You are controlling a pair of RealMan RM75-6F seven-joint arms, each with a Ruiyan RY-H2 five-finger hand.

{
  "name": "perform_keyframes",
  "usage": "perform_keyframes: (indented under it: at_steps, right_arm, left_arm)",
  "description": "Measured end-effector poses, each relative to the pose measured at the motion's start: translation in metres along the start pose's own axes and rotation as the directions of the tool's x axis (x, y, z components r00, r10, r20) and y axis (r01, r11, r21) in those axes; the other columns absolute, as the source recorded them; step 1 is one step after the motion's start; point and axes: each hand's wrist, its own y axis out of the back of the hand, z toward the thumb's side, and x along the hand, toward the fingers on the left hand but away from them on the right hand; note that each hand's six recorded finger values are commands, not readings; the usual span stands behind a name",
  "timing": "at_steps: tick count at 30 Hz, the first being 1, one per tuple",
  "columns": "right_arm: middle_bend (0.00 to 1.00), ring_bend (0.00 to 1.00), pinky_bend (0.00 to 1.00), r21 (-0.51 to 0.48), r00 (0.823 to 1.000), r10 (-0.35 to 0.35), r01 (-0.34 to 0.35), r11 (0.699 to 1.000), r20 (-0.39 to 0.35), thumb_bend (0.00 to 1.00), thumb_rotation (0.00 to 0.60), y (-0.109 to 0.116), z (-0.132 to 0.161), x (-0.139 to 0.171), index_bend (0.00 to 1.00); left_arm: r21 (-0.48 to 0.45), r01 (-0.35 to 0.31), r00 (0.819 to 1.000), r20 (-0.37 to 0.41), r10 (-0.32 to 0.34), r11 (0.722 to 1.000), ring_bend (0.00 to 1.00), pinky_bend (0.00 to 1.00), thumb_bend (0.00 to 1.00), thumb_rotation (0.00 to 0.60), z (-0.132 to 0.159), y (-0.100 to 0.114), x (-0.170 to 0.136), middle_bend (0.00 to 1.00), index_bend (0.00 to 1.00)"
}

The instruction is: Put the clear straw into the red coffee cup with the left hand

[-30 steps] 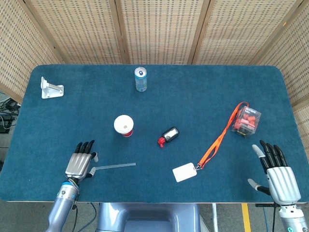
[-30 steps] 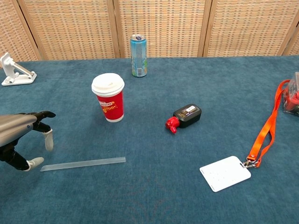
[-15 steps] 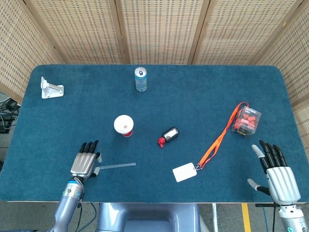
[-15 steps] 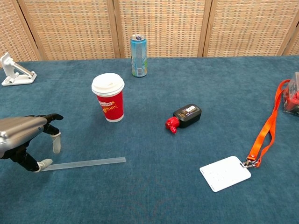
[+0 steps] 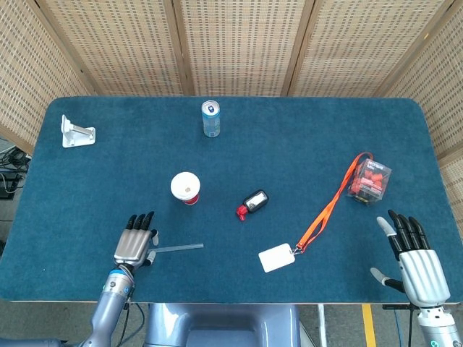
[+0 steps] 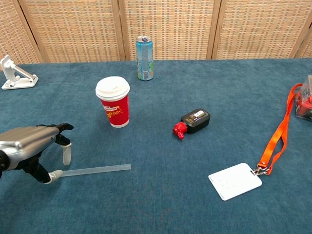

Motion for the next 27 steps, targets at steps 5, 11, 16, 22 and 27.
perform_keyframes:
  at_steps: [5,11,16,22,27]
  right_arm:
    - [0.0,0.0,0.0,-0.003,1.0,0.0,0.0,1.0,0.0,0.06,0.6,0.0,0.0,0.0,0.15]
    - [0.0,0.0,0.0,-0.005,1.0,-0.002,0.002,1.0,-0.005,0.06,0.6,0.001,0.001,0.0,0.15]
    - [0.0,0.0,0.0,-0.009,1.0,0.001,-0.001,1.0,-0.009,0.06,0.6,0.001,0.002,0.001,0.15]
    - [0.0,0.0,0.0,-0.014,1.0,0.001,-0.001,1.0,-0.013,0.06,0.6,0.001,0.002,0.001,0.15]
    - [0.0,0.0,0.0,-0.016,1.0,0.0,0.0,1.0,-0.016,0.06,0.6,0.001,0.003,0.001,0.15]
  left_arm:
    - [0.009,0.002,1.0,0.002,-0.002,1.0,0.0,0.01,0.38,0.6,0.004,-0.002,0.0,0.0,0.51]
    - [0.014,0.002,1.0,-0.002,-0.002,1.0,0.0,0.01,0.38,0.6,0.008,-0.002,0.002,0.0,0.51]
    - [0.021,0.002,1.0,-0.002,-0.002,1.0,0.0,0.01,0.38,0.6,0.013,-0.002,0.004,0.0,0.51]
    - [0.039,0.01,1.0,-0.005,-0.01,0.999,0.0,0.01,0.38,0.6,0.016,-0.006,0.005,0.0,0.51]
    - [0.042,0.011,1.0,-0.009,-0.011,0.999,0.0,0.01,0.38,0.6,0.016,-0.007,0.005,0.0,0.52]
